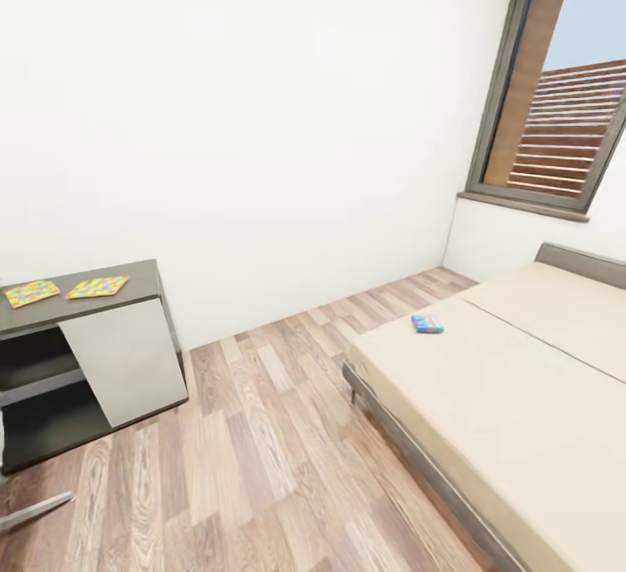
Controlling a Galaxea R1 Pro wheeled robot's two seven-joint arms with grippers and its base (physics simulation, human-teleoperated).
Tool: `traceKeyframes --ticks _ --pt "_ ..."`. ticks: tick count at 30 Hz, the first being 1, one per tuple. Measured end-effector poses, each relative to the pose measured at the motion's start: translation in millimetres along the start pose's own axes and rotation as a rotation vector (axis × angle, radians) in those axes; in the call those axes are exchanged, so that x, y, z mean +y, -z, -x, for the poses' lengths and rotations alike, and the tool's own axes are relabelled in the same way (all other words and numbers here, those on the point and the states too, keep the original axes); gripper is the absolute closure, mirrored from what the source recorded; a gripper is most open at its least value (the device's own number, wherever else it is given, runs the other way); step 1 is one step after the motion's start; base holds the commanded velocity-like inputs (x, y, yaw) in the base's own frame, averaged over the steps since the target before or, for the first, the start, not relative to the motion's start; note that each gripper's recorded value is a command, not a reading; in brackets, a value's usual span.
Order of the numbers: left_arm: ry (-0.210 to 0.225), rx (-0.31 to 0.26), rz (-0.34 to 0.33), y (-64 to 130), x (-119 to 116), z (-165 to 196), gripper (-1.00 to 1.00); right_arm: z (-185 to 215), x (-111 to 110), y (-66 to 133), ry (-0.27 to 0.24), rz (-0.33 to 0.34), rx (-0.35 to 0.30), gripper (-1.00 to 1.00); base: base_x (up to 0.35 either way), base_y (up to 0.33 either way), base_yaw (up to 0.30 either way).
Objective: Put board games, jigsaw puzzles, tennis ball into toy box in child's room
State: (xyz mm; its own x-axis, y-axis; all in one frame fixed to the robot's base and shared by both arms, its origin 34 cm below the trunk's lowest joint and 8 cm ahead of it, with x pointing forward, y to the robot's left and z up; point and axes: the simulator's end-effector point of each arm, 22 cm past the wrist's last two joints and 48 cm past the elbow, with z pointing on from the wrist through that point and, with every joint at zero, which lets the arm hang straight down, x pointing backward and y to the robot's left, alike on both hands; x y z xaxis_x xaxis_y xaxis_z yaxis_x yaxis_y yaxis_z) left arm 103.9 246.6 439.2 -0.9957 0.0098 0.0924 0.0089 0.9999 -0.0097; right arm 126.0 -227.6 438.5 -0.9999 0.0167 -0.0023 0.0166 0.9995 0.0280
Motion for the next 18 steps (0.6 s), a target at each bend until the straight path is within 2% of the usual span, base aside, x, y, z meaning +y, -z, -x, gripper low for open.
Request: traceKeyframes --ticks 18 --pt "-0.003 -0.032 0.0 0.1 0.0 7.2 -1.0 0.0 0.0 0.0 0.0 0.0 0.0 -1.0 0.0 0.0 0.292"
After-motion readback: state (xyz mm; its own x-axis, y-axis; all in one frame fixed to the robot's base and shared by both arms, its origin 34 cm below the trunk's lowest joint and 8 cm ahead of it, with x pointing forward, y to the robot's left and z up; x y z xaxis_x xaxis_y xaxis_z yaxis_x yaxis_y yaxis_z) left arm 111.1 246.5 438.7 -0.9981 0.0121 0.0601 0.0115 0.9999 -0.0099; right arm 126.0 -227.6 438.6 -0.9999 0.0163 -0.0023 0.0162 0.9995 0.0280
